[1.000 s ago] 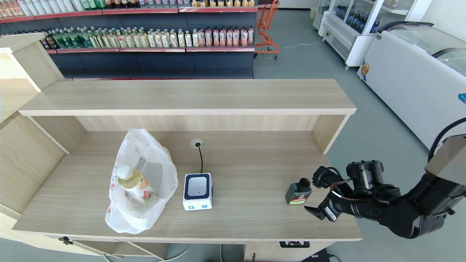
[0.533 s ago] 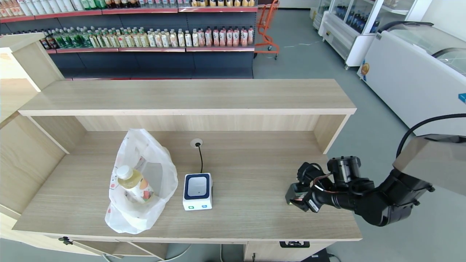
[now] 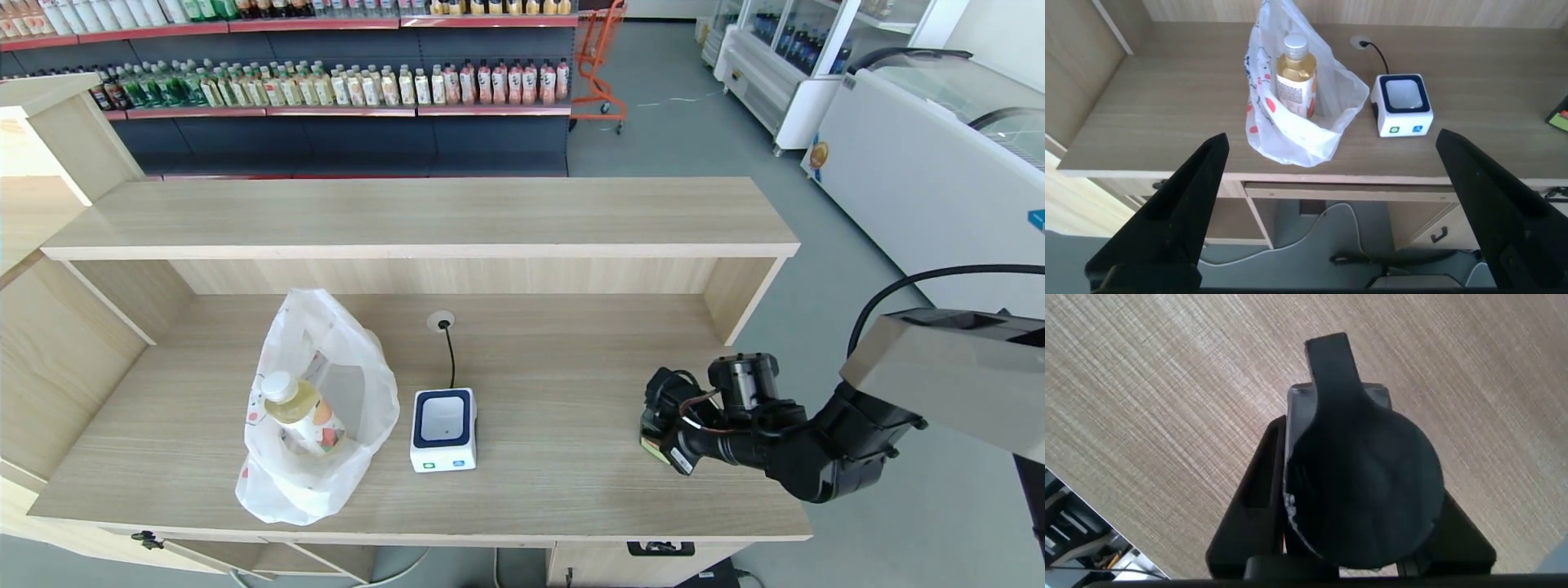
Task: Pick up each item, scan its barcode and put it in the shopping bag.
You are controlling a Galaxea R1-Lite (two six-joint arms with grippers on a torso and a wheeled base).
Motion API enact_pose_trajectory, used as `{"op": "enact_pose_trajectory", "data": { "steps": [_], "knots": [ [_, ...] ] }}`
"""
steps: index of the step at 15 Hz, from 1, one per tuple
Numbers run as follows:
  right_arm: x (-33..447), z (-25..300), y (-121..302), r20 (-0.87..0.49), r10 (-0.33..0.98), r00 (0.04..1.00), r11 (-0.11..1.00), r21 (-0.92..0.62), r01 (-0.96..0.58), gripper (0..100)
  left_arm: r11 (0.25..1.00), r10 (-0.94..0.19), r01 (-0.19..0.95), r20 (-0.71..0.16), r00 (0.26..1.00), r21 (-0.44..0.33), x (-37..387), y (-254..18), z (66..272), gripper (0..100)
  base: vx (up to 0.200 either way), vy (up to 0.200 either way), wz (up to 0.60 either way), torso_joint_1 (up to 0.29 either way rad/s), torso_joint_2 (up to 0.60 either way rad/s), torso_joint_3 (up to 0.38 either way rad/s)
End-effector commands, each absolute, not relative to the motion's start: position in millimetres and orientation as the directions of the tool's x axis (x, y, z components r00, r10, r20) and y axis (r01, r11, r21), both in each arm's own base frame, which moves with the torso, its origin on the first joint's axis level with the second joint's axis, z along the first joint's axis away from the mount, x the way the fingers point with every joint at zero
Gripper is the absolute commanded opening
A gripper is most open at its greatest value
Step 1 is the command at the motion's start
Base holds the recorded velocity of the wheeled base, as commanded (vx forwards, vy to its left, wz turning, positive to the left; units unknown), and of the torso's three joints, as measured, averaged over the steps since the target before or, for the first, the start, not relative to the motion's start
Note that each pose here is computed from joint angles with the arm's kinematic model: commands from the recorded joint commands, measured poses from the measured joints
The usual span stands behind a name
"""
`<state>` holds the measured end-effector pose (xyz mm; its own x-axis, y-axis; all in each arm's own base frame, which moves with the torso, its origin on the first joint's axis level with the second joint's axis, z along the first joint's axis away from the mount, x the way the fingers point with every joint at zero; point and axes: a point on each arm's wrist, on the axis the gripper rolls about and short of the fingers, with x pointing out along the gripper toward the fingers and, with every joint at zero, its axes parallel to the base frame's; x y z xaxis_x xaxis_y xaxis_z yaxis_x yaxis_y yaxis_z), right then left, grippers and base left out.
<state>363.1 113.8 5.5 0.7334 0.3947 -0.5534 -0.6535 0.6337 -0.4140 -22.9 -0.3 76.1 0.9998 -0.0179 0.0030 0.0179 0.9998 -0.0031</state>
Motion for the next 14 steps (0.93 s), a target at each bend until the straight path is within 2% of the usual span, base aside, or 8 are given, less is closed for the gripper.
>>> {"op": "enact_pose_trajectory", "data": {
  "steps": [1, 4, 6, 8, 10, 11, 12, 14],
  "knots": [
    [363, 2, 115, -0.56, 0.395, 0.728, 0.631, -0.41, -0.658, 0, 1.0, -0.017, 0.017, 0.003, 1.0, -0.003, -23, 0, 76, 100, 0.0, 0.0, 0.0, 0.0, 0.0, 0.0],
    [358, 8, 111, -0.557, 0.392, 0.732, 0.638, -0.409, -0.652, 0, 1.0, -0.017, 0.017, 0.003, 1.0, -0.005, -23, 0, 76, 100, 0.0, 0.0, 0.0, 0.0, 0.0, 0.0],
    [347, 33, 102, -0.499, 0.391, 0.773, 0.686, -0.403, -0.606, 0, 1.0, -0.017, 0.017, 0.003, 1.0, -0.003, -23, 0, 76, 100, 0.0, 0.0, 0.0, 0.0, 0.0, 0.0],
    [311, 69, 76, -0.419, 0.36, 0.833, 0.773, -0.365, -0.518, 0, 1.0, -0.017, 0.017, 0.003, 1.0, -0.003, -23, 0, 76, 100, 0.0, 0.0, 0.0, 0.0, 0.0, 0.0],
    [272, 100, 47, -0.33, 0.303, 0.894, 0.788, -0.441, -0.43, 0, 1.0, -0.017, 0.017, 0.003, 1.0, -0.005, -23, 0, 76, 100, 0.0, 0.0, 0.0, 0.0, 0.0, 0.0],
    [261, 107, 42, -0.307, 0.292, 0.906, 0.758, -0.503, -0.415, 0, 1.0, -0.017, 0.017, 0.003, 1.0, -0.003, -23, 0, 76, 100, 0.0, 0.0, 0.0, 0.0, 0.0, 0.0],
    [249, 125, 34, -0.238, 0.304, 0.922, 0.622, -0.684, -0.382, 0, 1.0, -0.017, 0.017, 0.003, 1.0, -0.003, -23, 0, 76, 100, 0.0, 0.0, 0.0, 0.0, 0.0, 0.0],
    [241, 135, 40, -0.182, 0.542, 0.821, 0.383, -0.815, -0.434, 0, 1.0, -0.017, 0.017, 0.003, 1.0, -0.003, -23, 0, 76, 100, 0.0, 0.0, 0.0, 0.0, 0.0, 0.0]
  ]
}}
